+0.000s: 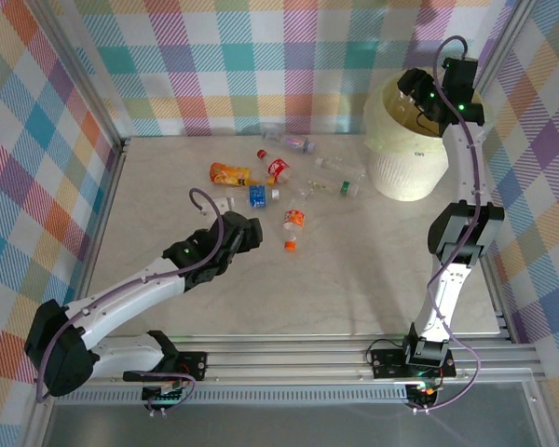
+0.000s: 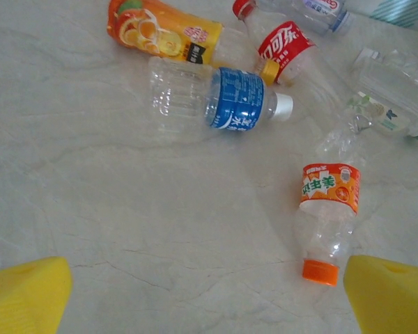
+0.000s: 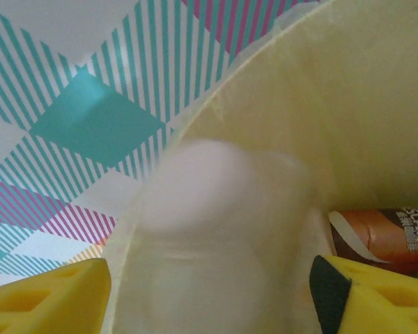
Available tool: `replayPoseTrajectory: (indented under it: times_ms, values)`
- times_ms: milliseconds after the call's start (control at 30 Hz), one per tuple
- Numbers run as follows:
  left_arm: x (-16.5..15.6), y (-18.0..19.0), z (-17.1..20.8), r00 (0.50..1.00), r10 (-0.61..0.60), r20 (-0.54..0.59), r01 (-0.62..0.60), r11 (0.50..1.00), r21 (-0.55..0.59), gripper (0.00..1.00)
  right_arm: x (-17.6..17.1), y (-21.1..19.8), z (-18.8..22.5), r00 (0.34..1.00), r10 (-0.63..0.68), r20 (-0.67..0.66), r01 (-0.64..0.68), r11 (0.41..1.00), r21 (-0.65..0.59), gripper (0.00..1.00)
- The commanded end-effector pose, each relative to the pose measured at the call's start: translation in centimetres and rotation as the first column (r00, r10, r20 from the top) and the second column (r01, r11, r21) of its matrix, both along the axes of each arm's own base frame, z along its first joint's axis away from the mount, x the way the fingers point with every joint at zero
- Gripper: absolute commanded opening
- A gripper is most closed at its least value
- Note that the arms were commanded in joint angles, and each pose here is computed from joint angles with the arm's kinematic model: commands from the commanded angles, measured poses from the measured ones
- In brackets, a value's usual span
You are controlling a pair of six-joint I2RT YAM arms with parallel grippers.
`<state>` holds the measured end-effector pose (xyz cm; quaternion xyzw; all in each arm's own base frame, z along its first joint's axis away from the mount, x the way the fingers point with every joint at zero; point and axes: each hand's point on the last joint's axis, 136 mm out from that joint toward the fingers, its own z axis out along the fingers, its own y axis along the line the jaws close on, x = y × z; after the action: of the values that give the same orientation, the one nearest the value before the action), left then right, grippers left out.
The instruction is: Put the plastic bottles in the bin
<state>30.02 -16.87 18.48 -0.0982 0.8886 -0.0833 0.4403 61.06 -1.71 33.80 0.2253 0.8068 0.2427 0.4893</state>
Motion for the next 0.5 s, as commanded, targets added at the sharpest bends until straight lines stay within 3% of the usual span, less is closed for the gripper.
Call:
replayPoseTrajectory:
  times_ms: [0, 467]
  values:
    - [0.5, -0.6, 0.3, 1.000, 0.003, -0.021, -0.004, 0.999, -0.039, 1.00, -1.8, -0.4, 3.8, 0.998, -0.001, 0.061, 0.003, 0.999, -0.043, 0.80]
    - [1.5, -2.5, -1.6, 0.995, -0.037, -0.098, 0.027, 0.994, -0.109, 1.00, -5.8, 0.1, 5.8, 0.993, 0.058, 0.098, -0.042, 0.985, -0.165, 1.00]
